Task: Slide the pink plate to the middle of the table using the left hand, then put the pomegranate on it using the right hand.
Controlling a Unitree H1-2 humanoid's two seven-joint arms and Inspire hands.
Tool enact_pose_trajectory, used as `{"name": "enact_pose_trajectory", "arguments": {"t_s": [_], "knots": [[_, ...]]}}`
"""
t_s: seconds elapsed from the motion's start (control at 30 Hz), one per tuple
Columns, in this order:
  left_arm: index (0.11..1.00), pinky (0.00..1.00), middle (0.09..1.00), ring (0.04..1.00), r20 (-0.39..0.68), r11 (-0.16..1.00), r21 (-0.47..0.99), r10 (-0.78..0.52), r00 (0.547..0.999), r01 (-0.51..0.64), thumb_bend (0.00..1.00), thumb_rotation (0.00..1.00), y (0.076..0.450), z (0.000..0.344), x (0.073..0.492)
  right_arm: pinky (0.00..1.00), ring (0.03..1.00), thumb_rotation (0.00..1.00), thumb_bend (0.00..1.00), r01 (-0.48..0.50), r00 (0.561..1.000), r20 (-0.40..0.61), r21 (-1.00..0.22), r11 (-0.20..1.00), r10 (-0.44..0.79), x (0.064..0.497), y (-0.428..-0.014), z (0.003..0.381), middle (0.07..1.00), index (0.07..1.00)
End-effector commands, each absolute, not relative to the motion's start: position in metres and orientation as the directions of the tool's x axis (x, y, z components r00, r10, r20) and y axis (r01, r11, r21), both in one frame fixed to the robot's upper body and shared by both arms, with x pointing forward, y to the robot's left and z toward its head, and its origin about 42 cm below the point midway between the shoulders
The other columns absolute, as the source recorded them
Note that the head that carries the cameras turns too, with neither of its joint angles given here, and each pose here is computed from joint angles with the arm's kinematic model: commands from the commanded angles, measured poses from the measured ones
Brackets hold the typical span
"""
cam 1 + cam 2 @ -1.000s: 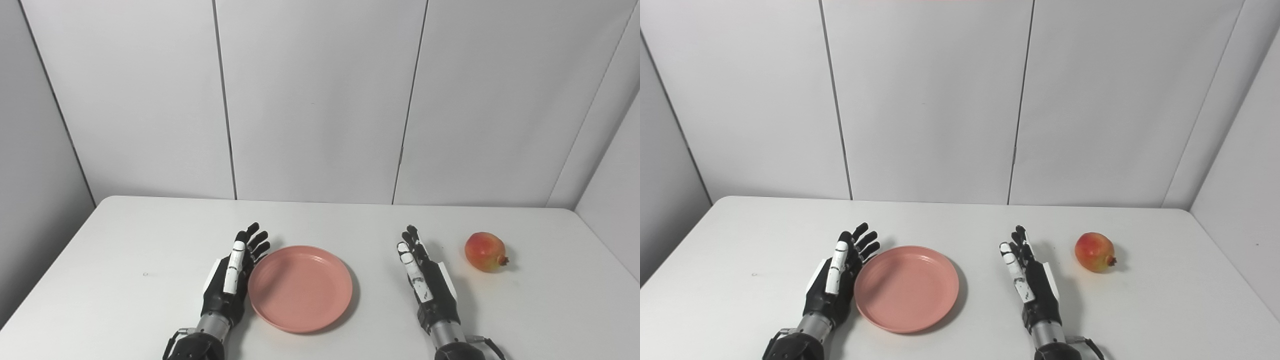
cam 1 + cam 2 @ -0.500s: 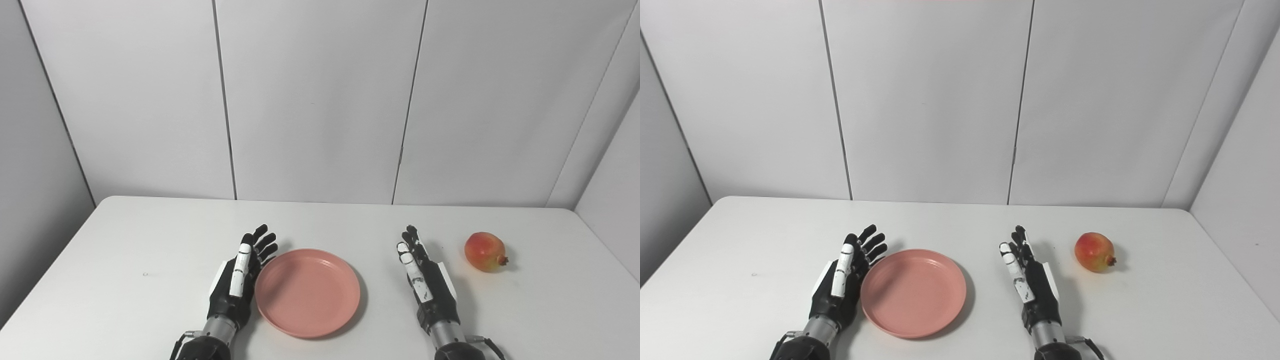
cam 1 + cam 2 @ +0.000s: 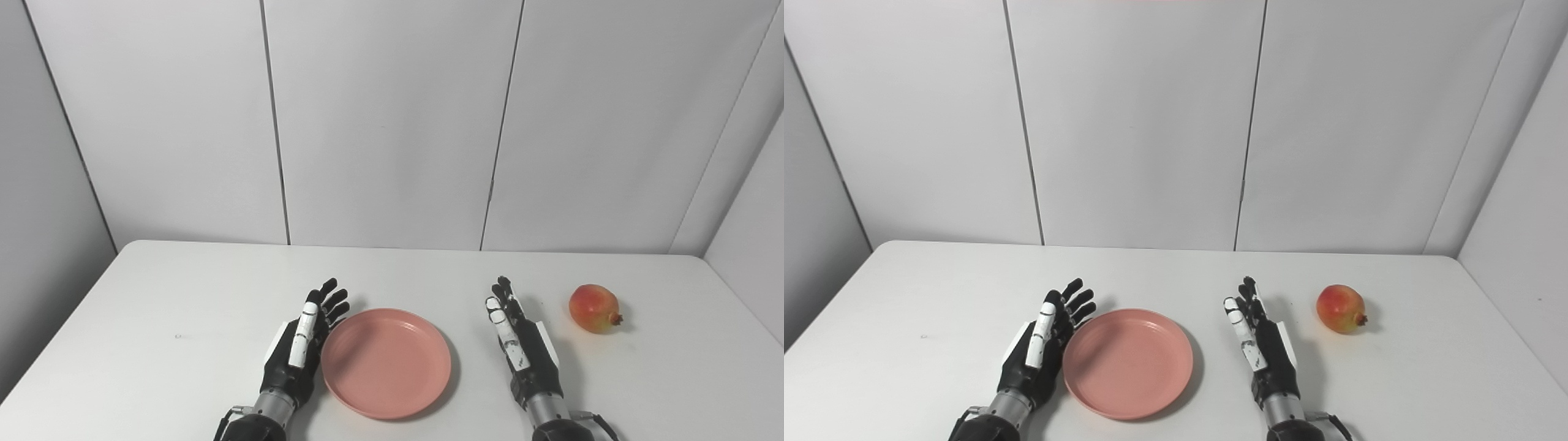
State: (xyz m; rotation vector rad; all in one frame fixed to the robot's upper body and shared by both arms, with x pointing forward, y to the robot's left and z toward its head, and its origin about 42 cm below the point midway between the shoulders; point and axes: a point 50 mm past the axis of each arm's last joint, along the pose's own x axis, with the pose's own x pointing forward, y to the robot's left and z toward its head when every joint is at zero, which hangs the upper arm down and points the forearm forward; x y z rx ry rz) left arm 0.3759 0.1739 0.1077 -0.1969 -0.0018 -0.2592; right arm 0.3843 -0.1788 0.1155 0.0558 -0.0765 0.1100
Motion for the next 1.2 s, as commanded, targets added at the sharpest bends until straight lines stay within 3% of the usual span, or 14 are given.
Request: {"name": "enact_pose_trajectory", "arguments": {"t_s": [0.0,0.27,0.57,0.8,0.87,1.0,1.17], "knots": [[0.931,0.91,0.934,0.932,0.019,0.944,-0.177,-0.28,0.96,0.278,0.56,1.0,0.174,0.104,0.374,0.99,0.972,0.81,0.59,-0.123,0.983,0.145,0.041,0.992,0.115,0.394,-0.178,0.137,0.986,0.996],[0.938,0.91,0.939,0.939,0.014,0.945,-0.166,-0.283,0.959,0.281,0.56,1.0,0.176,0.103,0.375,0.98,0.963,0.84,0.57,-0.071,0.976,0.208,0.026,0.997,0.064,0.4,-0.188,0.152,0.975,0.999],[0.933,0.92,0.937,0.938,0.022,0.948,-0.152,-0.28,0.96,0.28,0.55,1.0,0.177,0.102,0.376,0.94,0.934,0.84,0.58,0.065,0.92,0.392,-0.175,0.983,0.009,0.41,-0.216,0.183,0.951,0.96],[0.937,0.92,0.94,0.939,0.026,0.948,-0.148,-0.28,0.96,0.28,0.56,1.0,0.177,0.103,0.376,0.86,0.91,0.7,0.6,0.191,0.894,0.445,-0.279,0.941,-0.05,0.413,-0.234,0.198,0.931,0.961],[0.936,0.92,0.94,0.939,0.025,0.948,-0.145,-0.281,0.959,0.282,0.55,1.0,0.178,0.103,0.376,0.84,0.901,0.61,0.61,0.215,0.887,0.457,-0.283,0.935,-0.065,0.414,-0.24,0.202,0.923,0.953],[0.943,0.93,0.946,0.945,0.026,0.948,-0.142,-0.286,0.958,0.286,0.56,1.0,0.179,0.102,0.376,0.83,0.902,0.49,0.66,0.253,0.879,0.467,-0.297,0.921,-0.091,0.417,-0.248,0.206,0.926,0.948],[0.947,0.93,0.949,0.949,0.023,0.947,-0.143,-0.285,0.958,0.286,0.56,1.0,0.183,0.101,0.376,0.85,0.905,0.42,0.67,0.291,0.865,0.488,-0.301,0.908,-0.116,0.422,-0.258,0.207,0.928,0.95]]}}
